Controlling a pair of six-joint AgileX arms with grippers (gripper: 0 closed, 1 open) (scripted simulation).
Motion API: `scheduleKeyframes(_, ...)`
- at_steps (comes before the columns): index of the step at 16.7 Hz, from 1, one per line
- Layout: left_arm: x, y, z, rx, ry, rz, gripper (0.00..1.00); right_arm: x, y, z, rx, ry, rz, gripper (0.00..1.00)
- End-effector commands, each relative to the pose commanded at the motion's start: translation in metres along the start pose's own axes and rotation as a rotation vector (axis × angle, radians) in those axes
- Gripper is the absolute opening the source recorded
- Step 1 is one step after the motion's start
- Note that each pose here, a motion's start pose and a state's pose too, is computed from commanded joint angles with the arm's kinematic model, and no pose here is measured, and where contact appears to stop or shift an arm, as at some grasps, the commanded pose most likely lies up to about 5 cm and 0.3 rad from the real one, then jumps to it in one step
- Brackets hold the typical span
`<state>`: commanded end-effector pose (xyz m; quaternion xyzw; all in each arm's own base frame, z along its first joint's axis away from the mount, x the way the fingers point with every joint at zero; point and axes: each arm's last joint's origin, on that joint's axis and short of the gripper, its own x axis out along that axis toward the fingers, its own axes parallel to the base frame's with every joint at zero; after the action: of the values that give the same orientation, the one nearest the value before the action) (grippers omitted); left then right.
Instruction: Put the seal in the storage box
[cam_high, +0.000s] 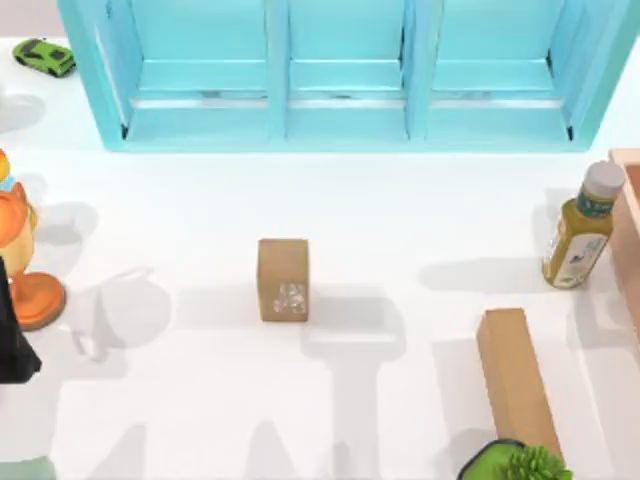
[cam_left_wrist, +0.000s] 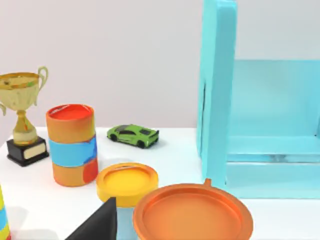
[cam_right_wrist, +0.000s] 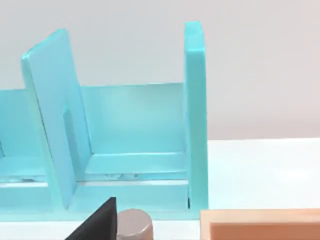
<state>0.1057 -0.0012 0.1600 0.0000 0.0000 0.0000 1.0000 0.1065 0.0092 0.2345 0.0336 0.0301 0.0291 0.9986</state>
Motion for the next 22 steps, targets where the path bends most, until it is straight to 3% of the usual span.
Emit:
scheduleKeyframes(6, 0.0, 0.0, 0.0, 0.0, 0.0, 0.0, 1.0, 0.023, 0.032, 0.105, 0.092, 0.142, 0.089, 1.0)
scheduleKeyframes(12, 0.0, 0.0, 0.0, 0.0, 0.0, 0.0, 1.0, 0.084, 0.095, 0.186, 0.156, 0.369, 0.168, 1.0)
scheduleKeyframes(17, 0.0, 0.0, 0.0, 0.0, 0.0, 0.0, 1.0, 0.147, 0.17, 0.199, 0.167, 0.613, 0.191, 1.0)
scheduleKeyframes(22, 0.0, 0.0, 0.0, 0.0, 0.0, 0.0, 1.0, 0.197, 0.248, 0.16, 0.136, 0.87, 0.16, 1.0)
